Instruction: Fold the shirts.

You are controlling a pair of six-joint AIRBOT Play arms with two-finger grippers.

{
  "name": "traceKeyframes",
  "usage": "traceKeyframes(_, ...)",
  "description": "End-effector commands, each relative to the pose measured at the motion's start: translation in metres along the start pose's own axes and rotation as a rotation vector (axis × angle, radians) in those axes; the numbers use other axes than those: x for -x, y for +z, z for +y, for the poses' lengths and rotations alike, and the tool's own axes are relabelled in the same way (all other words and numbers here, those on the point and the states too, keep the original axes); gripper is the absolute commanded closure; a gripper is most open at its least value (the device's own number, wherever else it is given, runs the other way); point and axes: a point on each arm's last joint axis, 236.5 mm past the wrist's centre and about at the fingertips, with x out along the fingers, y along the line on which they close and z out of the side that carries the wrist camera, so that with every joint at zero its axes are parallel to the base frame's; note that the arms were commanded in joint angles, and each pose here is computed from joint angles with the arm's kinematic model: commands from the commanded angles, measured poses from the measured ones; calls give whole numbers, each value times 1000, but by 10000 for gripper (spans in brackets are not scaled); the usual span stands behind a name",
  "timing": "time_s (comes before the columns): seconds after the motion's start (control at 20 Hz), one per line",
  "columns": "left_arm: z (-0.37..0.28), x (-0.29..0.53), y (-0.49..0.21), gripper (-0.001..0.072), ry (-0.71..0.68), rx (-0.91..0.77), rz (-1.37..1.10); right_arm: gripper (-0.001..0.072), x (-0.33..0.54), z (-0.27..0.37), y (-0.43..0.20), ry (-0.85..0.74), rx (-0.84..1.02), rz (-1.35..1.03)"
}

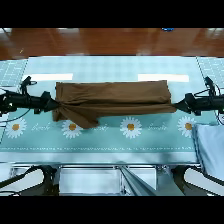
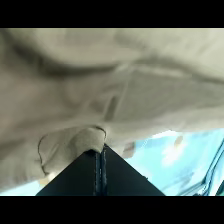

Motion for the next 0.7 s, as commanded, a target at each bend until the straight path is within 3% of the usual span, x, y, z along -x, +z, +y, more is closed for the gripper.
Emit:
traceKeyframes(0.0, -14, -1, 35, 694, -29, -9, -26, 683, -5, 14, 28, 10, 47, -31)
traceKeyframes(0.65, -22, -56, 152, 694, -56, 22, -49, 683, -58, 16, 146, 7, 19, -57)
